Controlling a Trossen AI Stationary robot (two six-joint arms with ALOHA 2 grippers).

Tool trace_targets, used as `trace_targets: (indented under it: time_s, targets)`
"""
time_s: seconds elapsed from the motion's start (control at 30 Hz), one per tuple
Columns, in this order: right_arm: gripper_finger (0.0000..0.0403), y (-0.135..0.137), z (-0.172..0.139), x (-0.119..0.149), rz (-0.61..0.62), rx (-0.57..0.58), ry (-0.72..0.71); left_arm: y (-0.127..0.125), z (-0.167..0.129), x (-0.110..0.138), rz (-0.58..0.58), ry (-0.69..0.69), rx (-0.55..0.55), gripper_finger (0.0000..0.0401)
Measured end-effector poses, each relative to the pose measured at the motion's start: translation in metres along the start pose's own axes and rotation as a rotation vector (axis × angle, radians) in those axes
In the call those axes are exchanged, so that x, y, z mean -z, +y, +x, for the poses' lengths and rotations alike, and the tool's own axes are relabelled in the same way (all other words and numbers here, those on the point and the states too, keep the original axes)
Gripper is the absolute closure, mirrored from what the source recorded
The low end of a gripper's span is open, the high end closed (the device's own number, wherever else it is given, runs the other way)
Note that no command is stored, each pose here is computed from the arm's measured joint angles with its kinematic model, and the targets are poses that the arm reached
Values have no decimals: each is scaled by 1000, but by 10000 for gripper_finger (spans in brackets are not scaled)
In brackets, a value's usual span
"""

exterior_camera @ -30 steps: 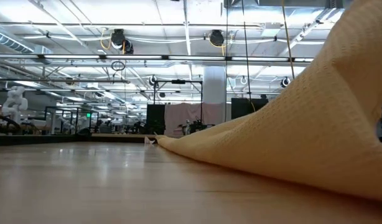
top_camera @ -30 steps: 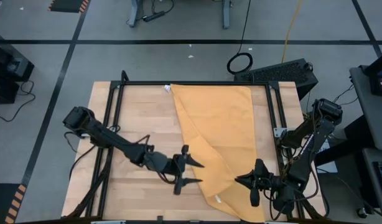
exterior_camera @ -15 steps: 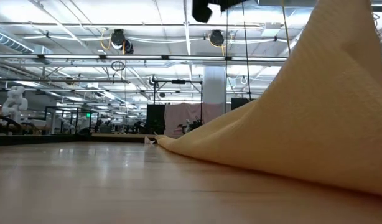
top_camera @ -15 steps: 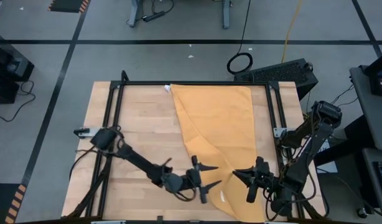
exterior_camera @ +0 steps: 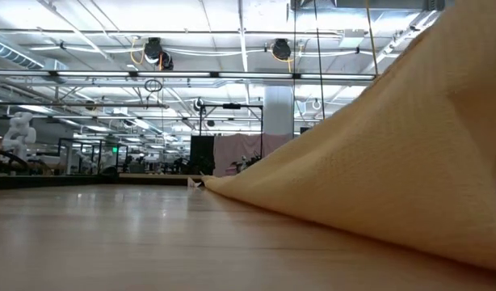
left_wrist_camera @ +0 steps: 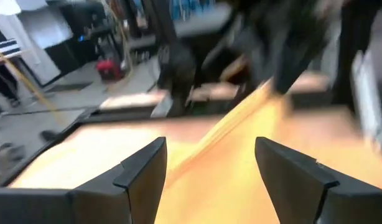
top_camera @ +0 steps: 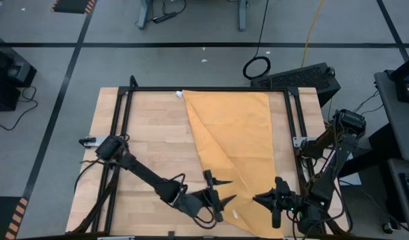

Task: Roll towel
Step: Fold the yellow towel

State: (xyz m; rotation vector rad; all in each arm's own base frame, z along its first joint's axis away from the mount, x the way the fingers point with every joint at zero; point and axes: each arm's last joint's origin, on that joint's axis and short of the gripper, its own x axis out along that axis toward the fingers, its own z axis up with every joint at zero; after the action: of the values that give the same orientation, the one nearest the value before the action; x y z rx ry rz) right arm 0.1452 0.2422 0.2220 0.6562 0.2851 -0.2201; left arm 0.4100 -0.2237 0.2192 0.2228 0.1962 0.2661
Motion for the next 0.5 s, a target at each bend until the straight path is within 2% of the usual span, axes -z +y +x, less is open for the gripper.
trace_targets:
  time_s: [0.1,0.2,0.3,0.37,0.5]
  targets:
    - [399,1,-6,5,25,-28,77,21,2,6,98,163,-46,153]
    - [399,2,-13,9,45,-46,123,47,8,14,112,304,-102,153]
    - [400,2,-16,11,62,-53,128,60,19,21,107,372,-20,153]
    - [399,2,-17,11,62,-55,131,64,23,22,152,386,53,153]
    - [399,2,-16,12,56,-55,169,82,31,28,295,454,53,153]
